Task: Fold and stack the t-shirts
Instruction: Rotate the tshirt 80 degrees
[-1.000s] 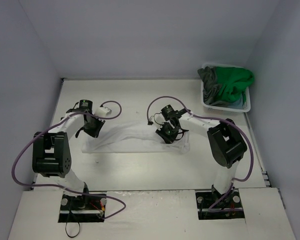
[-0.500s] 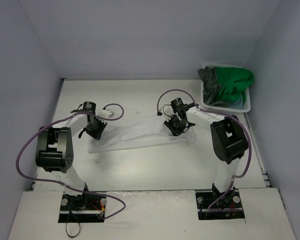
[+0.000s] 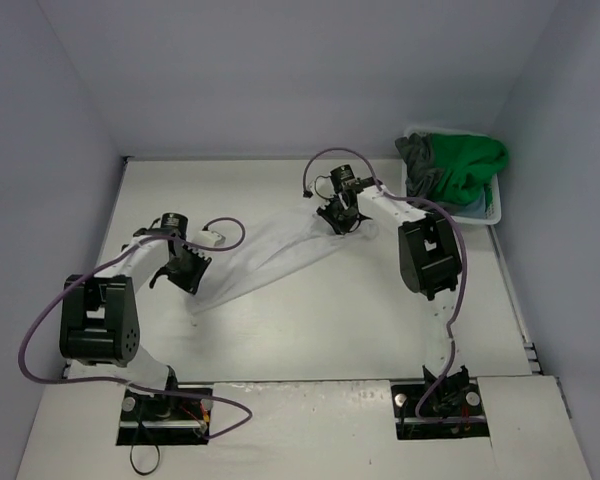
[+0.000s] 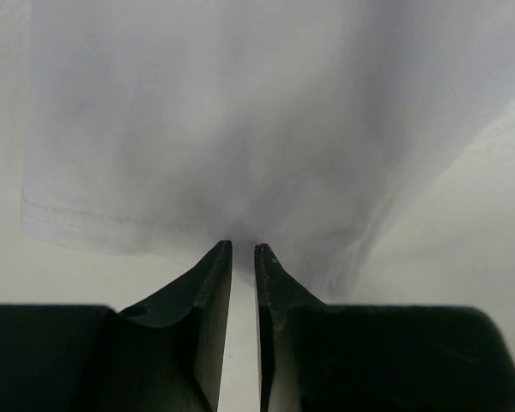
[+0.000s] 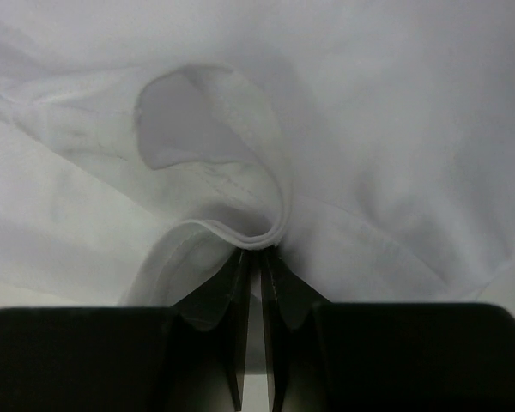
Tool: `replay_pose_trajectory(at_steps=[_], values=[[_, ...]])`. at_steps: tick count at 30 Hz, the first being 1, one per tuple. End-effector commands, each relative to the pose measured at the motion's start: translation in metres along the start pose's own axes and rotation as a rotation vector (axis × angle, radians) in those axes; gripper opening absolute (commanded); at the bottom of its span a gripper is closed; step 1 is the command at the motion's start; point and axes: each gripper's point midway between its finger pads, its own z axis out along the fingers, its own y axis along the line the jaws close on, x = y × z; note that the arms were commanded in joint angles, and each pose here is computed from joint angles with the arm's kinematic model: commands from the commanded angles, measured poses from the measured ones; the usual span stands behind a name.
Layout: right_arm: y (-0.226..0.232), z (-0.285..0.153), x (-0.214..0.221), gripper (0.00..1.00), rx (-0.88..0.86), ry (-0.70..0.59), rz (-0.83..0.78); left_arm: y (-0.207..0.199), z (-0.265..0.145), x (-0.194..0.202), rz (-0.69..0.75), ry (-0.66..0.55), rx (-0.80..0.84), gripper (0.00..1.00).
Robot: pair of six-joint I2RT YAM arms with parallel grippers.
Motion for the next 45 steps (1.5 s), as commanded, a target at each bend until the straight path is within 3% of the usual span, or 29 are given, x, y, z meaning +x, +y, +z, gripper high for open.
replay_pose_trajectory(at_steps=[1,6,9,13,20,24,30,33,34,36,37,45], values=[[-0.012,0.042,0.022,0.08,0.011,0.091,-0.026,-0.02,-0.027,0.006,0.004,-0.023,0.045,0.12],[-0.033,0.058,-0.012,0.13,0.043,0.028,-0.037,-0.045,-0.049,0.012,0.03,-0.045,0.102,0.12],[-0.041,0.058,-0.024,0.23,0.067,0.002,-0.012,-0.046,-0.057,0.014,0.04,-0.061,0.076,0.12],[-0.051,0.023,-0.054,0.35,0.117,-0.088,0.049,-0.038,-0.065,0.003,0.045,-0.084,0.04,0.12],[-0.081,-0.062,-0.084,0.37,0.336,-0.232,0.168,-0.014,-0.061,-0.044,0.03,-0.161,0.001,0.12],[-0.071,-0.107,-0.096,0.38,0.336,-0.31,0.207,0.007,-0.06,-0.083,0.03,-0.238,-0.042,0.09],[-0.045,-0.125,-0.092,0.45,0.275,-0.327,0.196,0.026,-0.039,-0.119,0.014,-0.265,-0.062,0.06],[-0.026,-0.123,-0.093,0.4,0.197,-0.338,0.183,0.035,-0.019,-0.125,0.01,-0.236,-0.066,0.05],[-0.016,-0.121,-0.095,0.25,0.167,-0.342,0.172,0.036,-0.007,-0.122,0.003,-0.209,-0.051,0.0],[0.003,-0.111,-0.098,0.04,0.083,-0.342,0.153,0.032,0.002,-0.124,-0.001,-0.204,-0.016,0.0],[0.016,-0.104,-0.1,0.0,0.054,-0.336,0.134,0.03,0.004,-0.124,-0.003,-0.205,-0.003,0.0],[0.054,-0.054,-0.12,0.0,-0.106,-0.318,0.091,0.021,0.003,-0.122,-0.014,-0.217,0.012,0.0]])
